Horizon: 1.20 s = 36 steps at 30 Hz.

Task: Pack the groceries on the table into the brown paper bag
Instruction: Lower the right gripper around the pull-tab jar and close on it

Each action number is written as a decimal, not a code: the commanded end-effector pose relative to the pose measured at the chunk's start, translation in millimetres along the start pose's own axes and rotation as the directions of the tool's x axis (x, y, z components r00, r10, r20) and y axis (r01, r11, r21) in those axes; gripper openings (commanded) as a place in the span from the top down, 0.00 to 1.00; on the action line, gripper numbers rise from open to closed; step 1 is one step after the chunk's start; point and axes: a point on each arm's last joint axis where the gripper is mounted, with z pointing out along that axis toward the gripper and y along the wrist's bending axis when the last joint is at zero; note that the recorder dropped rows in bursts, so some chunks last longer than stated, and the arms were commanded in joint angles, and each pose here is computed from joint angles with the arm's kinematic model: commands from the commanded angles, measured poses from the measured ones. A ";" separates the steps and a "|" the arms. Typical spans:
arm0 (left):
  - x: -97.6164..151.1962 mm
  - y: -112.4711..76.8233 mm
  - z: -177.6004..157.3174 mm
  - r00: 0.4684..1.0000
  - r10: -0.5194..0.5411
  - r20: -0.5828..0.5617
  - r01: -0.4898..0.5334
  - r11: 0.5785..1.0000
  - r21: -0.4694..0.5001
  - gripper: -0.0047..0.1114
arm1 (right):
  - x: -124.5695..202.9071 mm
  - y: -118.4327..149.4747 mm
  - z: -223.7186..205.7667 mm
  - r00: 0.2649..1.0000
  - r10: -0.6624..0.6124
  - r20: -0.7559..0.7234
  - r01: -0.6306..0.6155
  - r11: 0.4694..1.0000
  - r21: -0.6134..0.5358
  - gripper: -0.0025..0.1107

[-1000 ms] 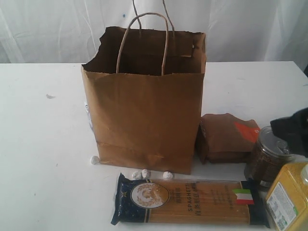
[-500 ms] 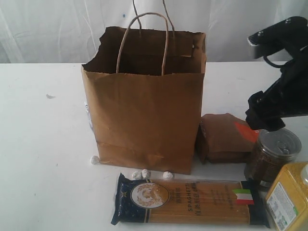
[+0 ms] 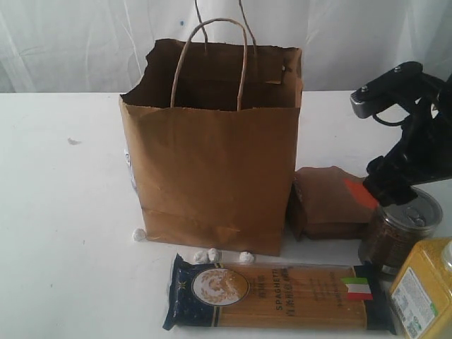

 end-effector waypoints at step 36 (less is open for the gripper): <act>0.9 0.1 0.1 1.000 -0.005 0.000 0.005 1.000 -0.001 0.96 | 4.1 -8.9 -12.7 0.972 0.225 0.069 -0.216 0.969 -0.116 0.16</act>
